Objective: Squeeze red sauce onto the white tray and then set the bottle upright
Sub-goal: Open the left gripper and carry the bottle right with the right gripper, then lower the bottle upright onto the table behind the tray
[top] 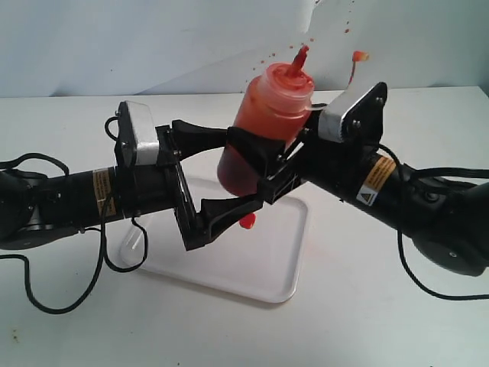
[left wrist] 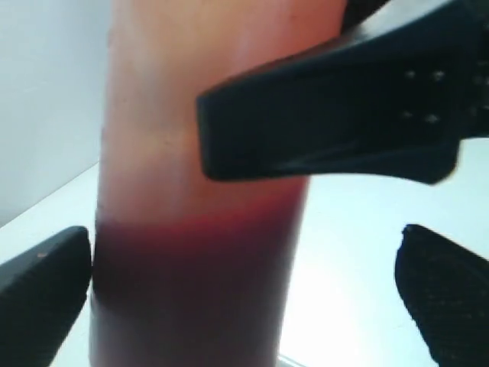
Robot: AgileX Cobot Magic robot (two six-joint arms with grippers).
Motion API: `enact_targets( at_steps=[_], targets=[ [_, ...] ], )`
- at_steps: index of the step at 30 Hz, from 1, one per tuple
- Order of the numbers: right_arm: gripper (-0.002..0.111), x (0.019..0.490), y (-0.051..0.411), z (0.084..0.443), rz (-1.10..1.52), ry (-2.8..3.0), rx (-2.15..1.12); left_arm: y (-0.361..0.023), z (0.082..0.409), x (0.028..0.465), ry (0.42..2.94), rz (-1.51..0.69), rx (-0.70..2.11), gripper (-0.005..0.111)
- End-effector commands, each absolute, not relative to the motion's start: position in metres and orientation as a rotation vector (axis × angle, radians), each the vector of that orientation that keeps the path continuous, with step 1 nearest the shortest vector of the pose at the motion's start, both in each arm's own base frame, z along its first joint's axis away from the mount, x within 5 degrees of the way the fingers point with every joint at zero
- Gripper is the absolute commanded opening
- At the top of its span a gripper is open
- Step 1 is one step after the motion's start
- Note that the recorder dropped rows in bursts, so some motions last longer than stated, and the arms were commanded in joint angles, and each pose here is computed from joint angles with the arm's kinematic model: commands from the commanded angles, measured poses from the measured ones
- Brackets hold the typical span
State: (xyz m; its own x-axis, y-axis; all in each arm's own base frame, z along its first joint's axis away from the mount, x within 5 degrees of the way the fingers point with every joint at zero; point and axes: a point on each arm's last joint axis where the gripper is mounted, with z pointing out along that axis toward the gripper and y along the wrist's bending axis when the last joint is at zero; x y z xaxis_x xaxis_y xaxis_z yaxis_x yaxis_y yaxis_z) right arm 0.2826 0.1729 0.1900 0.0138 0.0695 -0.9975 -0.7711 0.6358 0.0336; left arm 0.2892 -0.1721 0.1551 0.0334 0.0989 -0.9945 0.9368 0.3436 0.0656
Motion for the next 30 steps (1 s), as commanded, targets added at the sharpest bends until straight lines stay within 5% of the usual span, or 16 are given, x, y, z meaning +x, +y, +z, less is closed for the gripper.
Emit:
enact_targets(
  at_steps=[1,18,30],
  targets=[
    [0.0,0.295,0.159,0.203,0.58,1.358,-0.464,-0.172,0.155,0.29,1.411,-0.845,1.038,0.104],
    [0.0,0.361,0.178,0.239,0.377,1.461,-0.482,-0.111,0.145,0.33,1.678,-0.549,0.731,0.104],
    [0.0,0.427,0.201,0.187,0.345,1.608,-0.483,-0.066,0.141,0.34,1.748,-0.473,0.617,0.104]
  ],
)
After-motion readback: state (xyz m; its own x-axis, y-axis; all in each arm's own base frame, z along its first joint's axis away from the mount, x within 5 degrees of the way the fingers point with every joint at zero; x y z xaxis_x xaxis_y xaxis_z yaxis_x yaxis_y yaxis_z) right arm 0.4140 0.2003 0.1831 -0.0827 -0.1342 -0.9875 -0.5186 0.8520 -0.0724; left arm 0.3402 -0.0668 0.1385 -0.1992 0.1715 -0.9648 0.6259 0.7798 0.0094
